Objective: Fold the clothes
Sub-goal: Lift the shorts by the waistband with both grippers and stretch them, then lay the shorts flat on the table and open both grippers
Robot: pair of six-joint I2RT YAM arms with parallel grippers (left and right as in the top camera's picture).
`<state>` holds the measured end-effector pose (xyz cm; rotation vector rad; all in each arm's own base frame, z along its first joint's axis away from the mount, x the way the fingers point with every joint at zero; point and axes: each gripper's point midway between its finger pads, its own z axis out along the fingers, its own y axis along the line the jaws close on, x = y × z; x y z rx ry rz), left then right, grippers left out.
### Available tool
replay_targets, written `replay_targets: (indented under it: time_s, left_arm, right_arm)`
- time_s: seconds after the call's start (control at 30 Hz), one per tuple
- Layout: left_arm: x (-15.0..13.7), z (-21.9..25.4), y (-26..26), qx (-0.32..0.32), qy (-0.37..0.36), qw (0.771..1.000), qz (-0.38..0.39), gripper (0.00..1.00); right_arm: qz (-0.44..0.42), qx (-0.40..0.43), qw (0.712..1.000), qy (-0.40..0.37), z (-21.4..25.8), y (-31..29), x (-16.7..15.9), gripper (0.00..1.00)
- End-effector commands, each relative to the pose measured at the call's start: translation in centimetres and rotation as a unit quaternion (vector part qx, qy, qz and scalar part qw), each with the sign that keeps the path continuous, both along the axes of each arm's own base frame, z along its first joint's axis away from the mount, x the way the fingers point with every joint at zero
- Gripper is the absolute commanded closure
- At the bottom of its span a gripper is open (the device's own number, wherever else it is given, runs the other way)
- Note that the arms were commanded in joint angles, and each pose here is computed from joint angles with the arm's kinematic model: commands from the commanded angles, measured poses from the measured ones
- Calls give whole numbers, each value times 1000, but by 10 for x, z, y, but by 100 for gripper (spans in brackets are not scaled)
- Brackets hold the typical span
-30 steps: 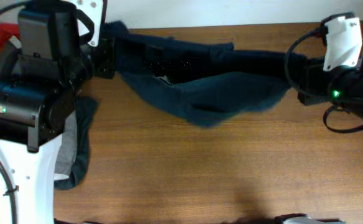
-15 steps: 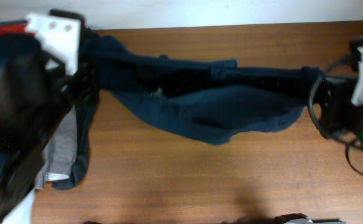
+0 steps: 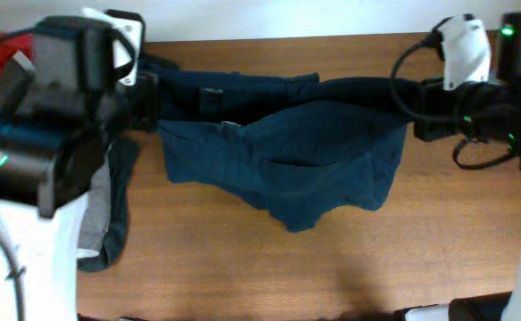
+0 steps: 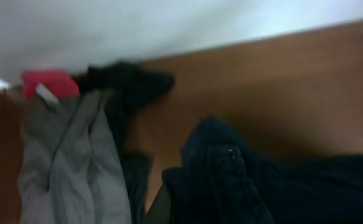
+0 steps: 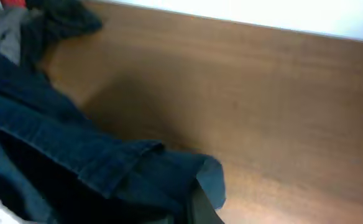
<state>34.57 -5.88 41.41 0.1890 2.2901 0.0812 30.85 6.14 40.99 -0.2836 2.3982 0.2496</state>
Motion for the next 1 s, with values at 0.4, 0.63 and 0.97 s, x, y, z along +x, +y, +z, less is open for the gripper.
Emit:
replay_targets:
  time_s: [0.4, 0.63, 0.97]
  left_arm:
    - [-110, 57, 39, -33, -82, 995, 38, 99]
    - [-158, 59, 51, -76, -91, 991, 69, 99]
    - [-126, 17, 61, -51, -15, 988, 148, 99]
  right_arm:
    - [-39, 35, 989, -139, 73, -17, -126, 96]
    - [-38, 58, 980, -186, 89, -16, -167, 96]
    - [-63, 25, 997, -39, 17, -20, -114, 96]
